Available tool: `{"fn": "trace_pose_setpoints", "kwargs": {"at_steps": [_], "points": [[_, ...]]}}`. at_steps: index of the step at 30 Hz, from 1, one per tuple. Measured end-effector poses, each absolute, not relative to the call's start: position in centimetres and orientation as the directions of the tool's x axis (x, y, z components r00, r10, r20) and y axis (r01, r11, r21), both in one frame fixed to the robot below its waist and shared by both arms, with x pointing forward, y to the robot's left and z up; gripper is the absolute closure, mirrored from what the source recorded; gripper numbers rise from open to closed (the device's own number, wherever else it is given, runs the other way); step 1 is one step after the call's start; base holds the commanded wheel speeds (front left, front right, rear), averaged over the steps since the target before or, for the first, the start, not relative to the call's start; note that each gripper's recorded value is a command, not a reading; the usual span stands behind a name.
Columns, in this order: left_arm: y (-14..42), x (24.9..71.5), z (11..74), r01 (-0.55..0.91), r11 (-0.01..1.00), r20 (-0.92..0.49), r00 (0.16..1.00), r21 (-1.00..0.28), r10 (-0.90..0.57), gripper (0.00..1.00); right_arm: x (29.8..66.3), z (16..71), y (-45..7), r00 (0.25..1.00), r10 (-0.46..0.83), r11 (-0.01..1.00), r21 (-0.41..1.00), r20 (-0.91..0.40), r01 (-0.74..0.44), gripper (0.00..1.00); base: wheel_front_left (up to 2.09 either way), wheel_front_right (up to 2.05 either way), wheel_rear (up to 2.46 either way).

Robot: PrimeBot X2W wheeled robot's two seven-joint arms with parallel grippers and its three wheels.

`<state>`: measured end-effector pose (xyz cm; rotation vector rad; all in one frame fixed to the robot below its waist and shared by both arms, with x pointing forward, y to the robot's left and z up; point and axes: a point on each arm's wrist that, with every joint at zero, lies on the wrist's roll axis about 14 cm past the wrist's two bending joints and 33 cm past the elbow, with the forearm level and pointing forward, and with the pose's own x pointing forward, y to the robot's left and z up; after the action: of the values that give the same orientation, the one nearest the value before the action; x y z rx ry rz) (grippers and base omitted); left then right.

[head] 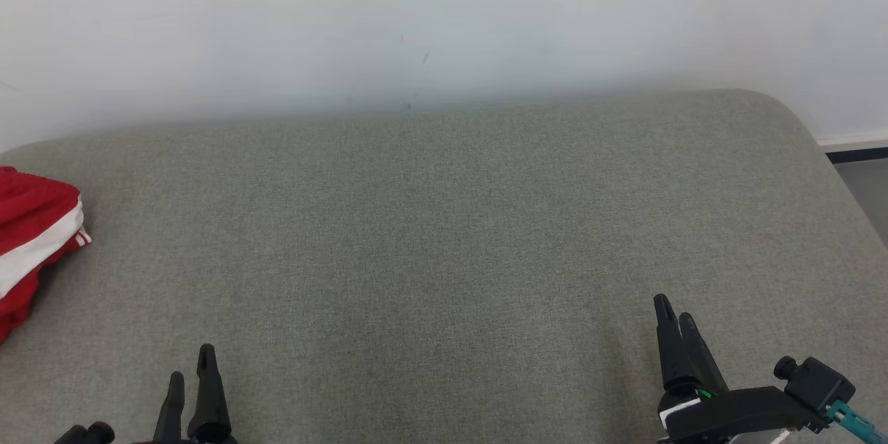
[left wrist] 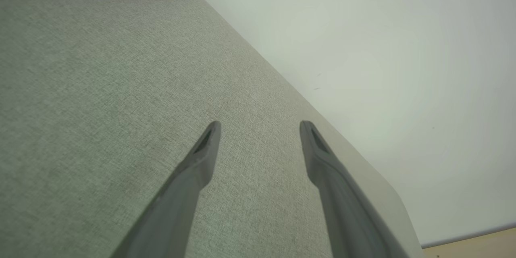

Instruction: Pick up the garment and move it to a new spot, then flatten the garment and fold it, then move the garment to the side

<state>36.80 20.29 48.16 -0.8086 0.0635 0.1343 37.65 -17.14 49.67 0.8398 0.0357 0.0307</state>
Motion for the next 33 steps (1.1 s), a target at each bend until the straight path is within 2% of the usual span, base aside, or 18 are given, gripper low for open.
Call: {"fn": "trace_pose_setpoints", "kwargs": {"at_steps": [15, 33], "points": [[20.3, 36.4, 48.4, -0.146, 0.816, -0.085, 0.989, -0.559, 0.119, 0.00, 37.4, 49.3, -16.7, 0.998, 0.055, 0.804, 0.594, -0.017, -0.034, 0.00, 0.00, 0.00, 0.00], [21.0, 35.5, 49.8, -0.117, 0.908, -0.005, 0.992, -0.402, 0.126, 0.00, 37.1, 49.6, -16.1, 0.997, 0.078, 0.894, 0.441, 0.012, -0.075, 0.00, 0.00, 0.00, 0.00]]}}
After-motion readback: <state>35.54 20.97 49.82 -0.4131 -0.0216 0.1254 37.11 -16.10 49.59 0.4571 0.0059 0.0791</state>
